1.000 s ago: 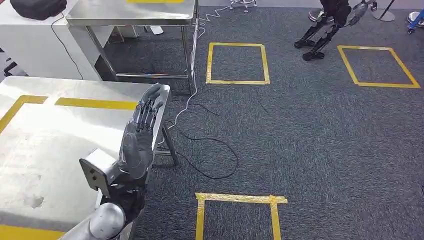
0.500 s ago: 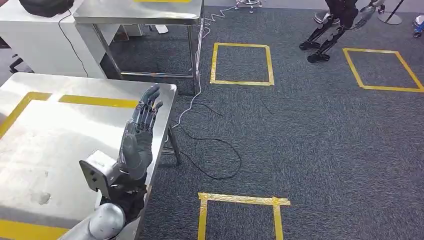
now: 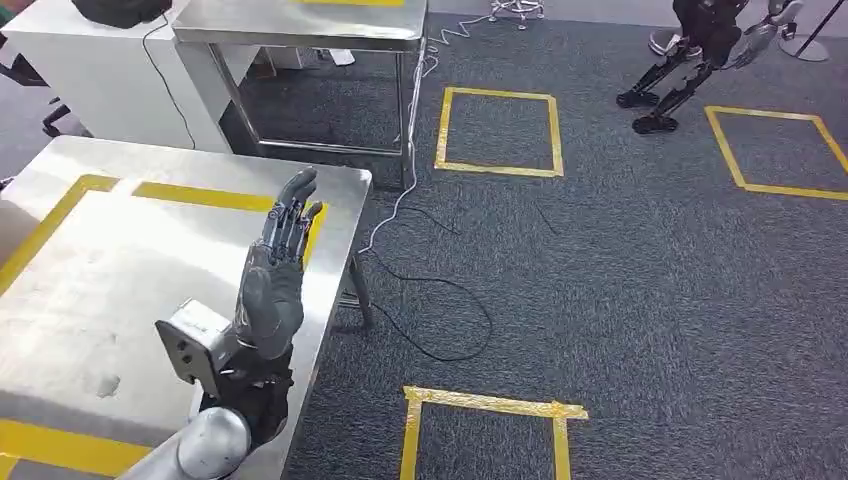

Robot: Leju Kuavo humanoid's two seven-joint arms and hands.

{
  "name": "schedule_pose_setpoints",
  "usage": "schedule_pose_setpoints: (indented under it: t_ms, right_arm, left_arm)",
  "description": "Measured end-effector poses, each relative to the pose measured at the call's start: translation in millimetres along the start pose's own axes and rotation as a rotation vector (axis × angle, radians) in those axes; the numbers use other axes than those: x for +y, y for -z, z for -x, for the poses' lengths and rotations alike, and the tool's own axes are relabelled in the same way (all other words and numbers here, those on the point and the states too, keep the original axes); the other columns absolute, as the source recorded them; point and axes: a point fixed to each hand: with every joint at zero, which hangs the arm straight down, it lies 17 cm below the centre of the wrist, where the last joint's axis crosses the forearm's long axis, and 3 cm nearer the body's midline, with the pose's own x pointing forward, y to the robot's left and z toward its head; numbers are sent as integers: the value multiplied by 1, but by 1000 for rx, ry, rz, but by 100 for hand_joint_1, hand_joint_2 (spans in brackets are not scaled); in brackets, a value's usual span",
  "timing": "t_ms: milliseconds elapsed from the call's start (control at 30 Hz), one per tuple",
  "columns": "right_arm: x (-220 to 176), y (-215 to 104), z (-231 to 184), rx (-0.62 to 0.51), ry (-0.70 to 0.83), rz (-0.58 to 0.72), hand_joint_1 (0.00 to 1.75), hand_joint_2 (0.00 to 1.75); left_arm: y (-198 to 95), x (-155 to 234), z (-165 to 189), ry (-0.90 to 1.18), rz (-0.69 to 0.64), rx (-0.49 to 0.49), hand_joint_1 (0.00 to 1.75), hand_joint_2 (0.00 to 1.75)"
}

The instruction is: Take the parts from the cabinet and place them on the table.

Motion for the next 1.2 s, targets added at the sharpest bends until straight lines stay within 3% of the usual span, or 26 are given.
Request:
schedule_pose_setpoints:
  t_ms: [1200]
  right_arm:
    - [4, 1, -5, -15, -4, -6, 0, 0]
  left_arm:
    - [-6, -1, -2, 13, -6, -2, 0, 0]
